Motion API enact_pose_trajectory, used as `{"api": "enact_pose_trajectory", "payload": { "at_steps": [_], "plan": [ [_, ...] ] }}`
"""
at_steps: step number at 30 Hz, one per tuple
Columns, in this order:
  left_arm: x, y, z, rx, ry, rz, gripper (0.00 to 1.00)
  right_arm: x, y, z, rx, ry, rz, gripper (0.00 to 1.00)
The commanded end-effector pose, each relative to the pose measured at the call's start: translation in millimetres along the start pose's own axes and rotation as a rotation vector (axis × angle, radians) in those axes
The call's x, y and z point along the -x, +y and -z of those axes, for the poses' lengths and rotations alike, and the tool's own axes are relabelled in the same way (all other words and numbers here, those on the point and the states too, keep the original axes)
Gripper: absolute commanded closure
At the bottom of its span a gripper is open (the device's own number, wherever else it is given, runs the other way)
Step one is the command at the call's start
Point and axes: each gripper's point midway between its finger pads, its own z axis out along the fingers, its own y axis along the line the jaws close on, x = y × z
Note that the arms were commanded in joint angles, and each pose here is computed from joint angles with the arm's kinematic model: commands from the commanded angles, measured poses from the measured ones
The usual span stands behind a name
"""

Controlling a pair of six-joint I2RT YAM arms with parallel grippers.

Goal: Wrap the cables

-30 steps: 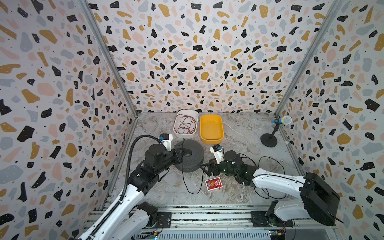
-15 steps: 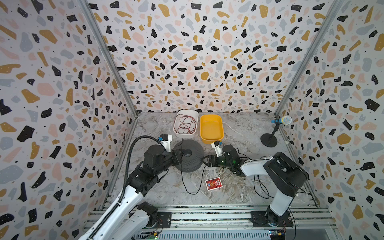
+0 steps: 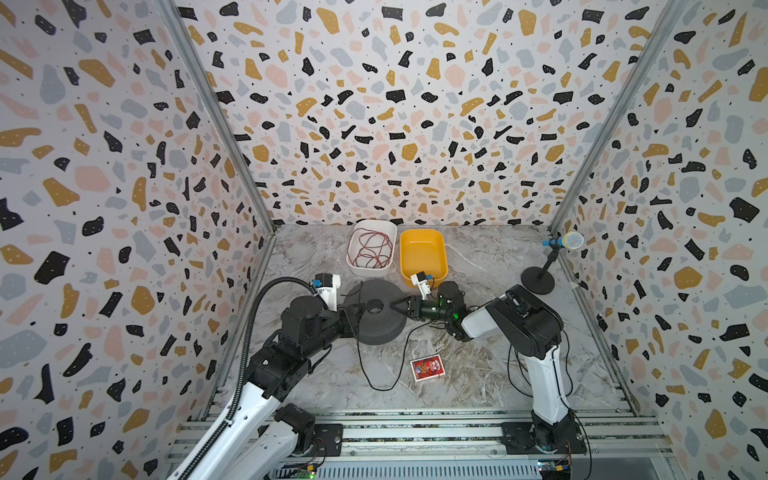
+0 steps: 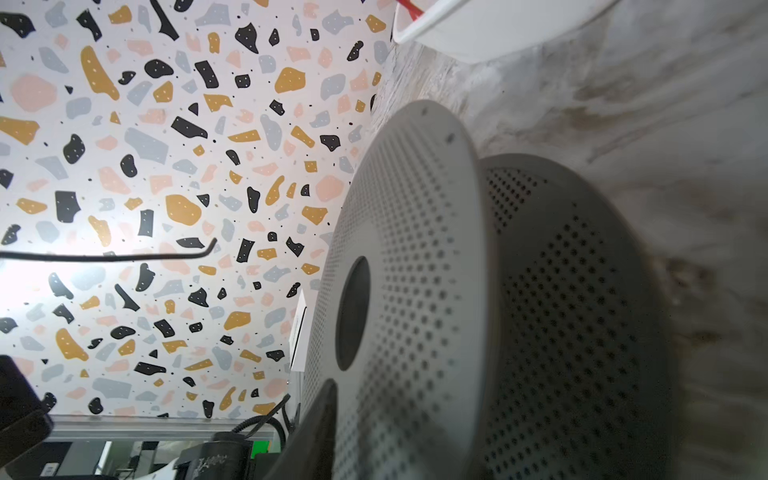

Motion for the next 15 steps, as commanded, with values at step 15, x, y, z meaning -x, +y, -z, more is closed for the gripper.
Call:
{"api": "enact_pose_trajectory", "payload": {
  "at_steps": [15],
  "plan": [
    [43,-6,44,0.097,-0.17,-0.125,1.0,9,71,42,-0.716,-0.071,0.478,1.0]
  ]
}}
